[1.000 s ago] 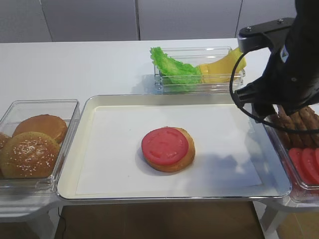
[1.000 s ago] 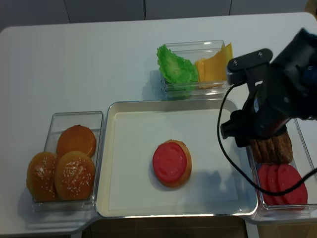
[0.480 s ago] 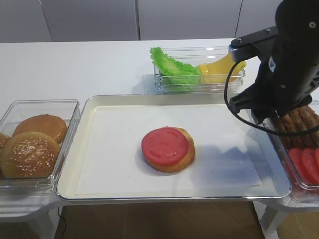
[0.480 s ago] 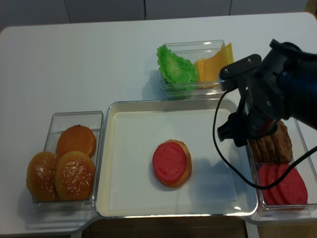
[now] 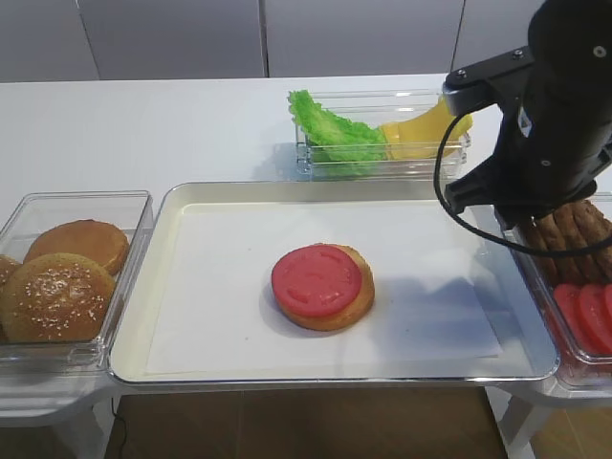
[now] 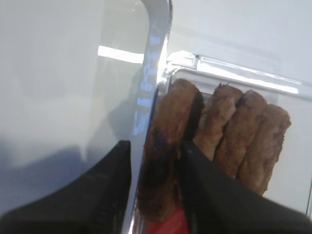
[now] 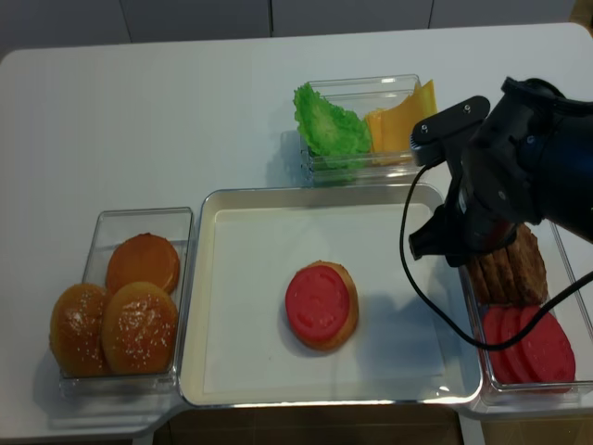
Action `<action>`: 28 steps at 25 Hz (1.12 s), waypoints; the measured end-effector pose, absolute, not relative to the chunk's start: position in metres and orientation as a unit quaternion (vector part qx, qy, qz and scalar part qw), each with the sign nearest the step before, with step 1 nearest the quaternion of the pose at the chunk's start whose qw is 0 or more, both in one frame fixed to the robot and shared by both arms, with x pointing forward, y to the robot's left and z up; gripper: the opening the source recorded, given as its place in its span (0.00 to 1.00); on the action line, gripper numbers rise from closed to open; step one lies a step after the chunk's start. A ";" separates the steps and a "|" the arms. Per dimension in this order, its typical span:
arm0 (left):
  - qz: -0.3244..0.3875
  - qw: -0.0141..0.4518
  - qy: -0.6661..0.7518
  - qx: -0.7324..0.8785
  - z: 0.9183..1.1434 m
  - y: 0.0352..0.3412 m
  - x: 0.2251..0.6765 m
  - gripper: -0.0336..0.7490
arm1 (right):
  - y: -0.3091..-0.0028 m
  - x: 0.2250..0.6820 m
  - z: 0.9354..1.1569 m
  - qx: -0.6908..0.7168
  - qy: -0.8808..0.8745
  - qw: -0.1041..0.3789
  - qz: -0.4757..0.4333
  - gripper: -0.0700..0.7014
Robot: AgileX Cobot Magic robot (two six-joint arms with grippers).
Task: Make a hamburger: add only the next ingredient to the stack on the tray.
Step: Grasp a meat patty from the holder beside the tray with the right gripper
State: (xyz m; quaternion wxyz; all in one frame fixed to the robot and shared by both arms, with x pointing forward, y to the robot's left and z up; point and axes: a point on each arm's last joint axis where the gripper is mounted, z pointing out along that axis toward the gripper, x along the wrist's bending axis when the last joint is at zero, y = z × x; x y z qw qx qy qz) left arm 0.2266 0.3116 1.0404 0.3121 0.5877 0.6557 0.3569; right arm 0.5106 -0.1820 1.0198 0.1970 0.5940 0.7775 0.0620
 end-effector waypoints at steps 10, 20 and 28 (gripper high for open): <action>0.357 0.312 0.656 0.588 1.040 0.312 0.227 0.42 | -0.182 0.512 1.020 0.595 0.775 0.204 0.067 0.44; 0.357 0.312 0.656 0.588 1.040 0.312 0.227 0.42 | -0.180 0.517 1.013 0.590 0.779 0.204 0.061 0.44; 0.357 0.312 0.656 0.588 1.040 0.312 0.227 0.42 | -0.181 0.518 1.013 0.592 0.776 0.209 0.060 0.35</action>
